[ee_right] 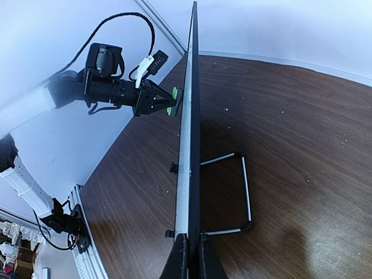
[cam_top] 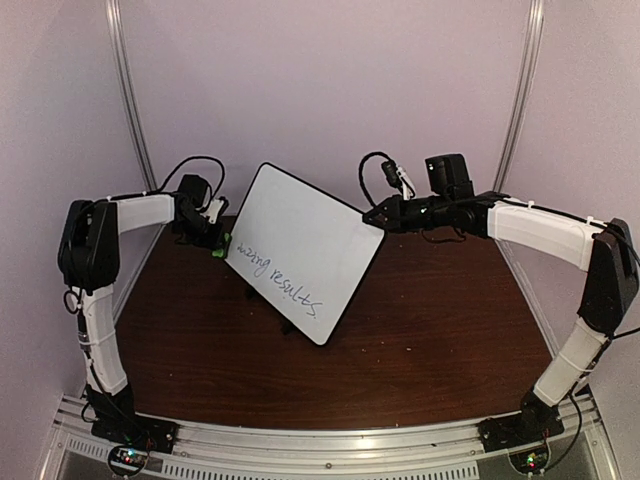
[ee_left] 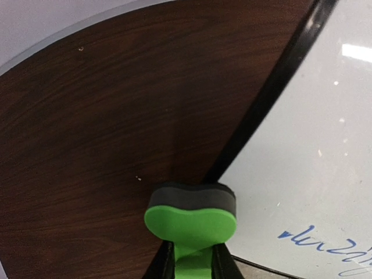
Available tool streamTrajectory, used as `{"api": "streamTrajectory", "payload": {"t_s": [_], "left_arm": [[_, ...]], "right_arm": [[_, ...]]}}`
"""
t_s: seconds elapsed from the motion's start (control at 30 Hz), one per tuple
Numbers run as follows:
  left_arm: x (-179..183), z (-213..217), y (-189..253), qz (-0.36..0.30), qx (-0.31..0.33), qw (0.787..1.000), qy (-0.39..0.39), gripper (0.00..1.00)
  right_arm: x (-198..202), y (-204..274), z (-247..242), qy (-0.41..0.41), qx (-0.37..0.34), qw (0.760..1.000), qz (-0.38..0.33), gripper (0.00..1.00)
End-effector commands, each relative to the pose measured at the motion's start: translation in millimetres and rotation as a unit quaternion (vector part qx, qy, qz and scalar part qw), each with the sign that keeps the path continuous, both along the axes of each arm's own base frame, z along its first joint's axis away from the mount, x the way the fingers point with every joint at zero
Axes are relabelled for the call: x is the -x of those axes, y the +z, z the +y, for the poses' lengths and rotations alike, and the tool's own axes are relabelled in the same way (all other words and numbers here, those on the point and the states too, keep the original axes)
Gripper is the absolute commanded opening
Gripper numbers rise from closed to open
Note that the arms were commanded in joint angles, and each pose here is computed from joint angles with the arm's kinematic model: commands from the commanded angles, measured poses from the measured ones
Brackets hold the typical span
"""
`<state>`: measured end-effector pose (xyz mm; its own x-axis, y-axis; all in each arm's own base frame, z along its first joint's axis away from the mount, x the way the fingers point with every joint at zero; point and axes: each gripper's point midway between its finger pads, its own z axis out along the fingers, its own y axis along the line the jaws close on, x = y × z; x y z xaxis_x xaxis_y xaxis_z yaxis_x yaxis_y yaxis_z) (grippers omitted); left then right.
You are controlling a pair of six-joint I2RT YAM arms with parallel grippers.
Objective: Erase the whiteboard
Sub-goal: Erase the center of the whiteboard.
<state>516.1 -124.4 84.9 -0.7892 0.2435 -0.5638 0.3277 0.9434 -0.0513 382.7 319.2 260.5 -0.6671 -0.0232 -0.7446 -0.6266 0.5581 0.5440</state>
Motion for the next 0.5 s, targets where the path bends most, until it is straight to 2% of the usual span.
{"api": "streamTrajectory", "payload": {"t_s": [0.0,0.2,0.47], "left_arm": [[21,2,-31,0.033,-0.024,0.999,0.002,0.02],[31,4,-43,0.054,-0.029,0.998,0.003,0.02],[22,-22,-20,0.024,-0.004,0.999,-0.032,0.02]], "right_arm": [[35,-11,23,0.089,0.003,0.996,0.003,0.0],[35,-12,23,0.089,0.003,0.996,0.004,0.0],[36,-13,24,0.091,0.002,0.996,0.005,0.0]]}}
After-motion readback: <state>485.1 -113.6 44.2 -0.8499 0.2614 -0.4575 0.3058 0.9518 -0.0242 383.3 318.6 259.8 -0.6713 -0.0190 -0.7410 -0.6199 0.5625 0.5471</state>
